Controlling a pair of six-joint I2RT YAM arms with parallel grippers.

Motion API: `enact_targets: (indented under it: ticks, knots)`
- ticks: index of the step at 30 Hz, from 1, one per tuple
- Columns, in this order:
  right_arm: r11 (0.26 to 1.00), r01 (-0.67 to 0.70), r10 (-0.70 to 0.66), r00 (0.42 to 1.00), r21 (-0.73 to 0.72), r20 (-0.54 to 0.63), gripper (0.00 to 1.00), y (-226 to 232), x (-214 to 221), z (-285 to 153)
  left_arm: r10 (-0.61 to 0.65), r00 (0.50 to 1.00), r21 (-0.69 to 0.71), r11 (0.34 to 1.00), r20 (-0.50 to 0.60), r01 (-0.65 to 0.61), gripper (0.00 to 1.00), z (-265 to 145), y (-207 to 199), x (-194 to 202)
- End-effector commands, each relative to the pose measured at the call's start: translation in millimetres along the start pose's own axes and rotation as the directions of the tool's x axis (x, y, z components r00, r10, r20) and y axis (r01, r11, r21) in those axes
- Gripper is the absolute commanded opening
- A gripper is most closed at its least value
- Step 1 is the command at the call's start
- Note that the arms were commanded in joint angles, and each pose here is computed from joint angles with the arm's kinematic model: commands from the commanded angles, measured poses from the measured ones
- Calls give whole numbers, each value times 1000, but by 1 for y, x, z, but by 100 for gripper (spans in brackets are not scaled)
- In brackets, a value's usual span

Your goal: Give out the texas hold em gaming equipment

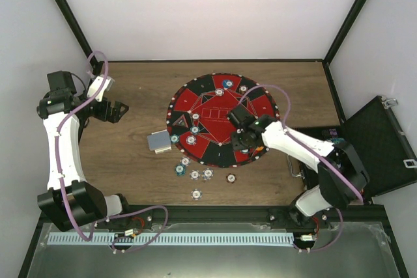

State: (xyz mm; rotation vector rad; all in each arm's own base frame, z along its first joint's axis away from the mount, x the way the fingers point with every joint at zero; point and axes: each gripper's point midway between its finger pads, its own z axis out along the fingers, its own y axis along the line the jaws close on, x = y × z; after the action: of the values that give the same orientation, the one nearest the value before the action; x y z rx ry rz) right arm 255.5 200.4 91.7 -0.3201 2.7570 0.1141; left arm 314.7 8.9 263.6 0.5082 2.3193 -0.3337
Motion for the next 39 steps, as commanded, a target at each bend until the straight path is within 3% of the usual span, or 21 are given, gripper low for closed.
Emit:
enact_targets:
  ticks: [1,10,17,32,34,36,39]
  knots:
    - [1000,-11,11,999,13,48,24,-22,-34,7,30,1000,0,1000,-1,-30,100,-5,-4,2]
    - [983,-176,173,983,54,59,23,-84,-59,35,46,999,20,999,-11,-46,100,-3,-6,5]
    - [963,-239,234,971,121,54,23,-115,-63,56,75,993,33,997,-89,-72,100,12,-3,29]
    - [953,-272,273,962,132,13,23,-128,-55,85,176,960,113,982,-217,-154,100,33,-16,69]
    - [952,-274,275,961,135,9,30,-129,-54,85,185,957,116,980,-223,-162,100,35,-17,71]
    - [950,-278,278,960,145,19,50,-131,-55,81,195,953,118,978,-233,-172,100,37,-19,72]
    - [947,-286,279,958,149,65,62,-133,-68,65,205,946,112,977,-251,-181,100,41,-18,75]
